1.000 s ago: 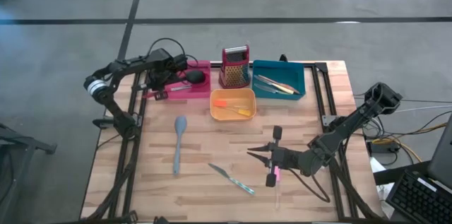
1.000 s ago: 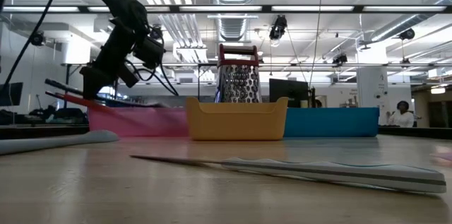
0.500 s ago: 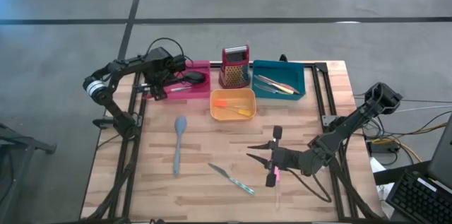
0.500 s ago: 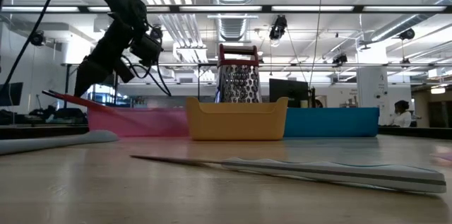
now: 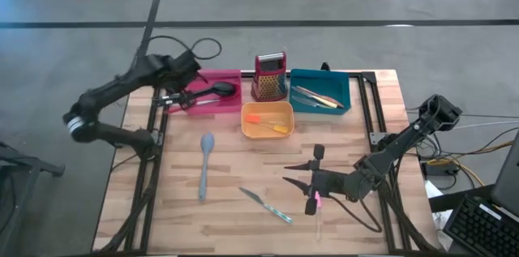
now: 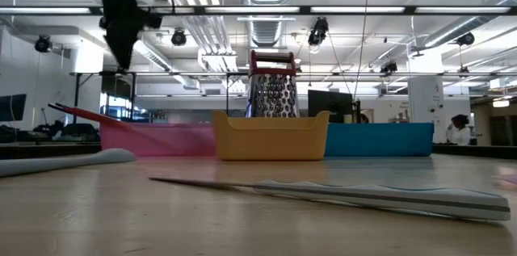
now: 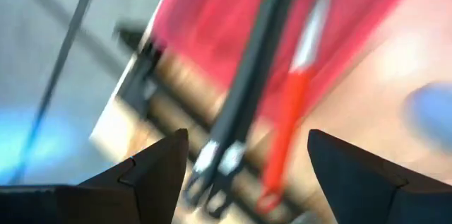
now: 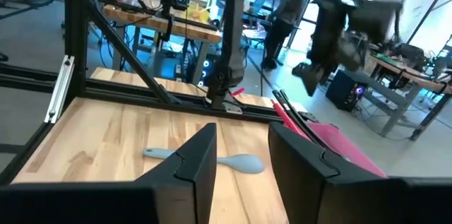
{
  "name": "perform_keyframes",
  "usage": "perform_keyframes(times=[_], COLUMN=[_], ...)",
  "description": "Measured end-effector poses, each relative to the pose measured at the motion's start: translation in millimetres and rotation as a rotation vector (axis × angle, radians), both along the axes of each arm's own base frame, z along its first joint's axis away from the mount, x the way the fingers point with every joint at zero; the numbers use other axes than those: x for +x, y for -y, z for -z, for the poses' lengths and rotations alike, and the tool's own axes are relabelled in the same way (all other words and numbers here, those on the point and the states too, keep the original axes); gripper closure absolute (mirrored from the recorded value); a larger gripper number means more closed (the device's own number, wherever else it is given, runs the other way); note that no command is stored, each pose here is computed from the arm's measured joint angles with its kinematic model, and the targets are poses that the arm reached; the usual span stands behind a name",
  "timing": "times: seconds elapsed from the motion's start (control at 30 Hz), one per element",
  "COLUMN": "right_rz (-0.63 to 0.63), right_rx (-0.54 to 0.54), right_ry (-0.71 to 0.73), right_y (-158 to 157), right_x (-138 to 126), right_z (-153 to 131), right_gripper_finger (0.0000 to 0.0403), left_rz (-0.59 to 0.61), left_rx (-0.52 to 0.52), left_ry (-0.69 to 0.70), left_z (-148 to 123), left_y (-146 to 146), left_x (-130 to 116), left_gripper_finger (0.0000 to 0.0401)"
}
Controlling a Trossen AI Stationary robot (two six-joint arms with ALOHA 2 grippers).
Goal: Pick & Place Kitchen Items
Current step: Put the light blue serving spoon into the red bin
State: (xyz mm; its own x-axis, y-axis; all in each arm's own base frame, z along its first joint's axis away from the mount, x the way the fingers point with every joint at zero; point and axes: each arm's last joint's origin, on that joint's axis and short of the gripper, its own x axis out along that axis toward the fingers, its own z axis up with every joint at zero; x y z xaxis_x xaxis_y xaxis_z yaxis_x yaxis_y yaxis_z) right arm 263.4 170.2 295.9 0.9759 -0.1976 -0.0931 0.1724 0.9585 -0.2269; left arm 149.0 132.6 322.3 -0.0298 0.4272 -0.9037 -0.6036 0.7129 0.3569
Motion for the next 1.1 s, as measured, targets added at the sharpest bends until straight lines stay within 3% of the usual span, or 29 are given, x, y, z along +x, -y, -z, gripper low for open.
perform_keyframes(times=[0.17, 0.3, 0.43, 0.53, 0.7, 0.83, 1.1], right_rz=[0.002, 0.011, 0.013, 0.013, 0.009, 0.0, -0.001], right_rx=[0.023, 0.1, 0.103, 0.109, 0.15, 0.142, 0.142], right_ry=[0.004, 0.011, -0.009, -0.013, -0.006, -0.009, -0.007], right_y=[-0.1, 0.1, 0.2, 0.5, 0.3, 0.0, 0.1], right_x=[-0.1, -0.3, -0.8, -1.3, -1.3, -1.2, -1.1], right_z=[0.2, 1.2, 4.2, 6.7, 6.6, 6.6, 6.4], right_gripper_finger=[0.027, 0.0271, 0.0288, 0.0306, 0.0338, 0.036, 0.0385], left_rz=[0.095, 0.251, 0.449, 0.574, 0.716, 0.789, 0.835], left_rx=[0.091, 0.159, 0.2, 0.171, 0.092, 0.105, 0.138], left_ry=[0.462, 0.818, 1.136, 1.327, 1.449, 1.509, 1.562], left_z=[-33.5, -51.0, -52.8, -40.6, -1.0, 24.8, 43.1], left_y=[37.5, 69.3, 100.1, 123.7, 159.9, 179.5, 189.0], left_x=[-0.6, 3.2, 13.1, 22.7, 37.4, 43.9, 50.9], left_gripper_finger=[0.0108, 0.0108, 0.0108, 0.0108, 0.0108, 0.0108, 0.0107])
